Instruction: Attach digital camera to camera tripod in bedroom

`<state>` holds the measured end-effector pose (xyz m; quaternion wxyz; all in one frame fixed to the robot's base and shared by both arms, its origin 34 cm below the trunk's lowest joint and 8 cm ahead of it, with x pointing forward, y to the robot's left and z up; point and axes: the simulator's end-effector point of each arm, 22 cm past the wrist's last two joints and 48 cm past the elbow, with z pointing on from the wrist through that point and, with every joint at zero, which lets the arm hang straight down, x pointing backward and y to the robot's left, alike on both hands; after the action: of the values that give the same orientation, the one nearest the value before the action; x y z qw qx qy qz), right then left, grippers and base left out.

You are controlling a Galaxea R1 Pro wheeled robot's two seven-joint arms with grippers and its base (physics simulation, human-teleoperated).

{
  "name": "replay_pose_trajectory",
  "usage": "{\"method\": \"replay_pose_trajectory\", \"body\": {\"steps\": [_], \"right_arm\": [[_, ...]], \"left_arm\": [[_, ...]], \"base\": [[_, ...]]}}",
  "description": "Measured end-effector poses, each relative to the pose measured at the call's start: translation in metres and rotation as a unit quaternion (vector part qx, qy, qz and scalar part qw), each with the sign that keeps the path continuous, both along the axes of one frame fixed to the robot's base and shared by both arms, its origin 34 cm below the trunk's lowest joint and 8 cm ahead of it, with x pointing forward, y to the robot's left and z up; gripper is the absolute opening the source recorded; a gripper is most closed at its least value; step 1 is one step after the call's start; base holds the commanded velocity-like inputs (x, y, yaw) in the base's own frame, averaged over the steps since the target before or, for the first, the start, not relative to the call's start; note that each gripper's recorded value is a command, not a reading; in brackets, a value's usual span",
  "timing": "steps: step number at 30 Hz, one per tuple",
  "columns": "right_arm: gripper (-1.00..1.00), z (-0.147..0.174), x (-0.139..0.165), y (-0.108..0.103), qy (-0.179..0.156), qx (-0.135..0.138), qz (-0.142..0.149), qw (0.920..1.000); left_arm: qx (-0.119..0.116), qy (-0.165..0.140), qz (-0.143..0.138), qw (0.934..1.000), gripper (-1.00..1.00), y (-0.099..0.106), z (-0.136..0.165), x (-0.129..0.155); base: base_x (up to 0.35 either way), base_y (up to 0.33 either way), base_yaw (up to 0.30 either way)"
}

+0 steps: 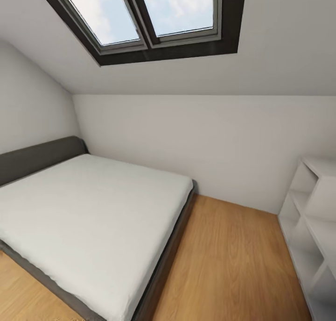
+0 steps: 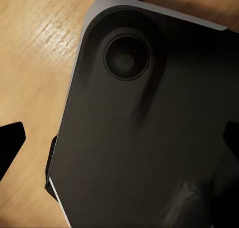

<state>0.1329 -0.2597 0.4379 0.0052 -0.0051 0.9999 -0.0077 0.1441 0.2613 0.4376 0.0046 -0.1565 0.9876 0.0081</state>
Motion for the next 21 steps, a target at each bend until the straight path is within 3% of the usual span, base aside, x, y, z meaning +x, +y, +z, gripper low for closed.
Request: {"method": "replay_pose_trajectory", "body": {"steps": [21], "right_arm": [[1.0, 0.0, 0.0044, 0.0, -0.007, 0.0, 0.0, 1.0]], "left_arm": [[0.0, -0.003, 0.0, 1.0, 1.0, 0.0, 0.0, 0.0027]], "base": [[0.0, 0.0, 0.272]]}}
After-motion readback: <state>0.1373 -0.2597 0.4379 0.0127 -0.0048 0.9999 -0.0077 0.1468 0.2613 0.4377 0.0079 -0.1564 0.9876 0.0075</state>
